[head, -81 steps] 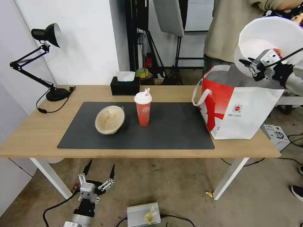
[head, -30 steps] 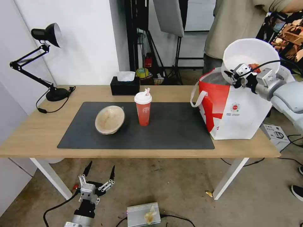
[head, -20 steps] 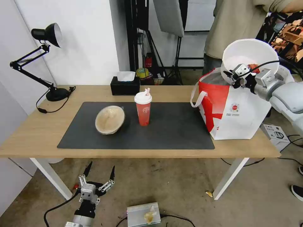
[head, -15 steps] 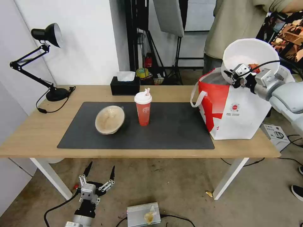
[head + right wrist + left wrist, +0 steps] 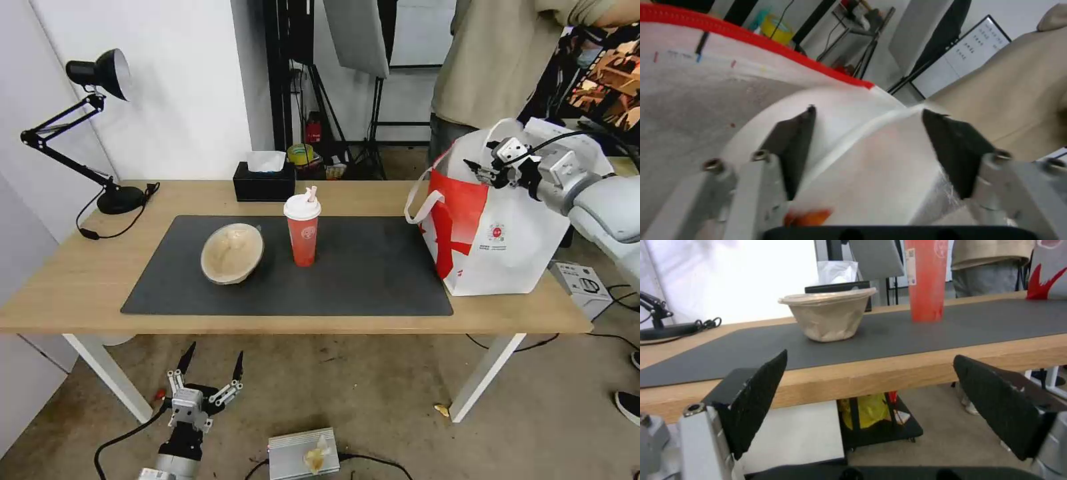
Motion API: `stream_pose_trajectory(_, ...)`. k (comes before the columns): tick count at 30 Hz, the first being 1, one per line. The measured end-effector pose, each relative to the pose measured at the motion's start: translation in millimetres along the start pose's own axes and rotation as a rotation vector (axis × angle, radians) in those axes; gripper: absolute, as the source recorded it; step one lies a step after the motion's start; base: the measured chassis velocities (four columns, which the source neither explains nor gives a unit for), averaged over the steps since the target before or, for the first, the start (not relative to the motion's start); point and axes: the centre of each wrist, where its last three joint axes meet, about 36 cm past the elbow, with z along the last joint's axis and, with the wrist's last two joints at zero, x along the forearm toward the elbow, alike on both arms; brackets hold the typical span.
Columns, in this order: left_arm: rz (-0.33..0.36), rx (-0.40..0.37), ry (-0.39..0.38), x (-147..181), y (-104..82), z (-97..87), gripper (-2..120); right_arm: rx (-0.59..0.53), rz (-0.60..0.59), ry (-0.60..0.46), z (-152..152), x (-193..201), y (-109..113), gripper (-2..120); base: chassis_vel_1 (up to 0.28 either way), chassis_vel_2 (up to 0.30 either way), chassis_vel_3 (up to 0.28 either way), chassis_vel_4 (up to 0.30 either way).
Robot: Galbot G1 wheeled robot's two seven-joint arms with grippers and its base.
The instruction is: Pick up the trash from the table and place it into the takeout bag.
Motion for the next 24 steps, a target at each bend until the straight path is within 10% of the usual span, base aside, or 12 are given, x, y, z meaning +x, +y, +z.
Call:
stream_pose_trajectory(9,-0.001,0.001,-0.001,-0.3,-0.2,0.0,100,0.001,0.002,-0.001,-0.7,1.4,-0.6,99,0.000,0.000,0.000,0.000)
stream_pose_trajectory(24,-0.003,-0.005,-0.010,-2.6,4.0,-5.3,100,0.002,0.009,-0.008,-6.6,5.3,-3.4,100,0.000,0.000,0.000,0.000)
